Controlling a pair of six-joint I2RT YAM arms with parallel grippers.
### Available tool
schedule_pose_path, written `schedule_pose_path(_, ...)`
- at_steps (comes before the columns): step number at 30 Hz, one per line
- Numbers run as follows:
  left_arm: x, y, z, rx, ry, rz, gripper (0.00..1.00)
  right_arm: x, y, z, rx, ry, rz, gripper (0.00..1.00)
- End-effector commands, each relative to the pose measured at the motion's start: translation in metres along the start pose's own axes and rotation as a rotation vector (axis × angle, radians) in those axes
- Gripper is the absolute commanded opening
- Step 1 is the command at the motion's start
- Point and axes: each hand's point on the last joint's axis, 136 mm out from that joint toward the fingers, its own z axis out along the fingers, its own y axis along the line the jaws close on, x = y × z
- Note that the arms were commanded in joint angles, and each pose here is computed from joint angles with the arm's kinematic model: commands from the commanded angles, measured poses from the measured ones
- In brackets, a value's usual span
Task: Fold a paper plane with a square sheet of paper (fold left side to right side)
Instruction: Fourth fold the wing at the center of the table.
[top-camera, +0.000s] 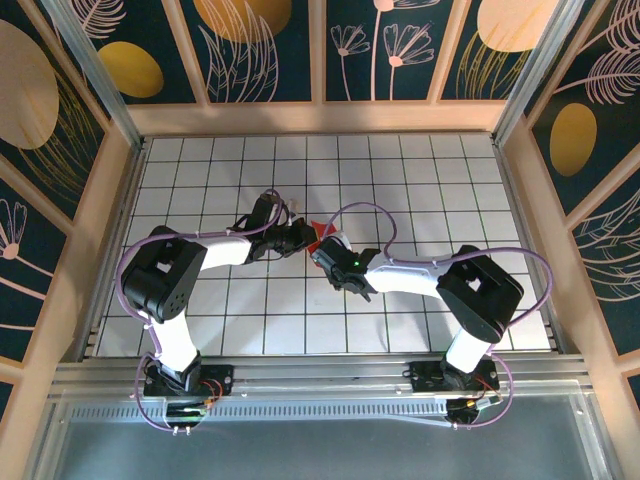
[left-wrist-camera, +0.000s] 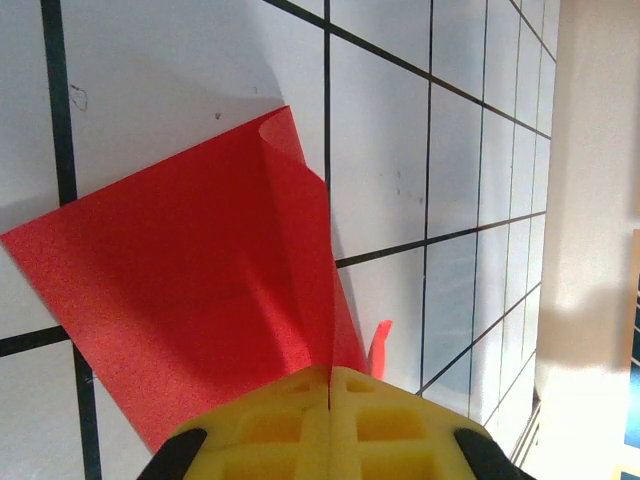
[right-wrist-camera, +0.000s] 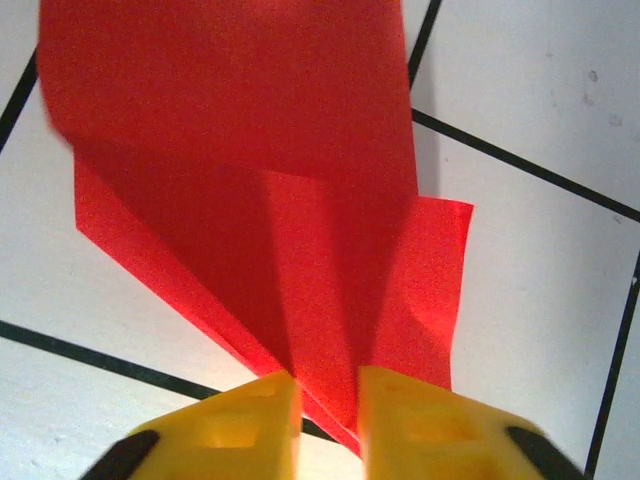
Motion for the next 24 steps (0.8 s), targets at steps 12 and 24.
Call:
schedule_pose_path(12, -0.018, -0.016, -0.021, 0.001, -0.062, 0.028, 0.05, -0.002, -0.002, -0.001, -0.024, 0.021, 0.021, 0.0)
schedule_pose_path(24, -0.016, -0.012, -0.033, 0.022, -0.055, 0.04, 0.32, -0.005, 0.006, -0.003, -0.091, 0.044, 0.03, 0.0)
